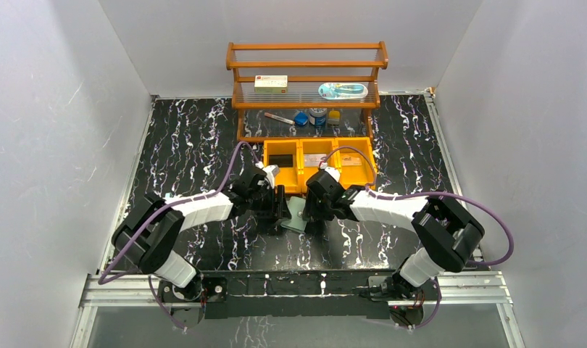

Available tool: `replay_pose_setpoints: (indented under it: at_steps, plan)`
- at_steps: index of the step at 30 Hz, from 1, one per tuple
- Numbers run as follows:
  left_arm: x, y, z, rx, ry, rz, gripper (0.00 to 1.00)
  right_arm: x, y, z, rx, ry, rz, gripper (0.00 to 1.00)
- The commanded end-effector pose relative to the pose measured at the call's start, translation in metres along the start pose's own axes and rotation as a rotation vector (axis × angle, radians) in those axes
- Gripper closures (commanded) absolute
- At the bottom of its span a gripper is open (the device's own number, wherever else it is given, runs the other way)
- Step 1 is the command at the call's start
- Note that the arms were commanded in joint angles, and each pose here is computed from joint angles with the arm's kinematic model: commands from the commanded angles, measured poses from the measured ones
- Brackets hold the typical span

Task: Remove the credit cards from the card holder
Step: Open the card holder at the center of the board.

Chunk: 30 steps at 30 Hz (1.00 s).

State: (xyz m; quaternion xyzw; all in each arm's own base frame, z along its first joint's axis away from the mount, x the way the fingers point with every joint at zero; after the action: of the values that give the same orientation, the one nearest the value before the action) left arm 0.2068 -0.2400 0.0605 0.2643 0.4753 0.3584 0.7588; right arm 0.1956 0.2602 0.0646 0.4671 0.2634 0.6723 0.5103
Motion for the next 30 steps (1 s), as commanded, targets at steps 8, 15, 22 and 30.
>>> replay_pose_setpoints:
  at_steps: [8,15,22,30]
  plan:
    - [-0.019,-0.016,-0.023,0.126,0.164,-0.315,0.67,0.002,0.0,-0.009,0.023,0.021,0.07,0.51]
    - [-0.018,-0.014,-0.028,0.107,0.217,-0.334,0.91,-0.002,0.0,-0.019,0.052,-0.006,0.094,0.52]
    - [-0.022,-0.005,-0.017,0.062,0.188,-0.303,1.0,0.004,0.016,-0.002,-0.001,0.022,0.079,0.38]
    - [-0.013,0.012,-0.017,0.052,0.137,-0.181,1.0,0.023,0.049,0.027,-0.085,0.106,0.102,0.31]
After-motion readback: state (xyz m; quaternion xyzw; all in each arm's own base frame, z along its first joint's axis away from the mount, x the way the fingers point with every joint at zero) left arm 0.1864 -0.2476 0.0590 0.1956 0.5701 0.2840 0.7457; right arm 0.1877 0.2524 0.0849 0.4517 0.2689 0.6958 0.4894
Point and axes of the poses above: each gripper's point midway between its finger pads, its own y axis back along the fingers, its own x axis along the line the jaws close on, z = x × y, the point moved 4 cm from there along y, back along the fingers
